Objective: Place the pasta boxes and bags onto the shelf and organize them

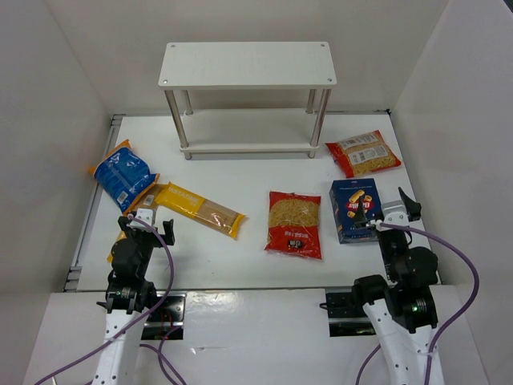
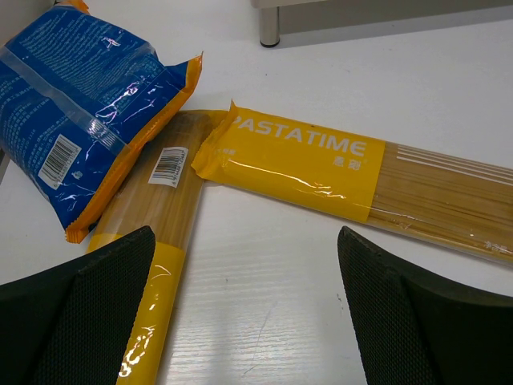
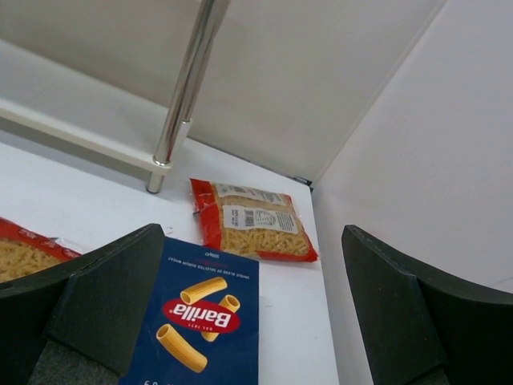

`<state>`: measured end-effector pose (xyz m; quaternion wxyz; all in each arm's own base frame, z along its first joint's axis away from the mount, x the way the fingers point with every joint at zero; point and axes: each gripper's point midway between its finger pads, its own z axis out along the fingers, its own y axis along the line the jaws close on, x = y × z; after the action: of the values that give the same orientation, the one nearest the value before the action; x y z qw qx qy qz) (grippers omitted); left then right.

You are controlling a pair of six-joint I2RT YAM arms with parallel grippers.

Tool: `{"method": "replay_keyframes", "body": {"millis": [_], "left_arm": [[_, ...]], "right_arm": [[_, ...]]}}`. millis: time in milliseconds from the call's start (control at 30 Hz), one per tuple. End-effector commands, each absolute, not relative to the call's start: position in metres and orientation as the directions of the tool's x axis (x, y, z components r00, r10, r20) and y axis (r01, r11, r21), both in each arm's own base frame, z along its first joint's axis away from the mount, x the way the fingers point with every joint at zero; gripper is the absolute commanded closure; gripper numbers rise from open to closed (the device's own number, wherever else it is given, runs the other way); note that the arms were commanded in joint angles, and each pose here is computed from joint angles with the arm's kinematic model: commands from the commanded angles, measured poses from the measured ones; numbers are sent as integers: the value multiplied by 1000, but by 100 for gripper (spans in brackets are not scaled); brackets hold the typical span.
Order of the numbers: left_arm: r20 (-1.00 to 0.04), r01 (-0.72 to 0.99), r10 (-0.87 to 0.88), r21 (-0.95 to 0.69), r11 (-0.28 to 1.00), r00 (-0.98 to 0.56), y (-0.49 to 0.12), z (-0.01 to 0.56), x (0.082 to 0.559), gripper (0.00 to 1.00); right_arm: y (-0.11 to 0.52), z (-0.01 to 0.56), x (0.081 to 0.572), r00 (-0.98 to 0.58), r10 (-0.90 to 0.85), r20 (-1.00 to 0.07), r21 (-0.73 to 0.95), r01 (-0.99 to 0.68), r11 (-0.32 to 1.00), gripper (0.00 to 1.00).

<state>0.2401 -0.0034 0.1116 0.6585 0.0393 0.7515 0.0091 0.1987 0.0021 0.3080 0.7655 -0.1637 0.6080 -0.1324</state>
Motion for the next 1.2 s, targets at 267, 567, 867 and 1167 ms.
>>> {"method": "replay_keyframes", "body": {"millis": [267,567,867,1167], "left_arm": [[-996,39,84,83,996,-20,-3,123,242,0],[-996,39,84,83,996,-20,-3,123,242,0],[-994,64,104,104,993,17,-7,140,240,0],[-855,38,371,411,911,363,-16,271,213,0]], "right_arm": [[-23,293,225,121,-411,-904,-397,126,909,0],[-28,278,238,36,-438,-898,-432,122,894,0],[-28,272,238,29,-424,-905,-418,117,901,0],[-28,301,240,41,-405,-913,-397,131,908,0]]}}
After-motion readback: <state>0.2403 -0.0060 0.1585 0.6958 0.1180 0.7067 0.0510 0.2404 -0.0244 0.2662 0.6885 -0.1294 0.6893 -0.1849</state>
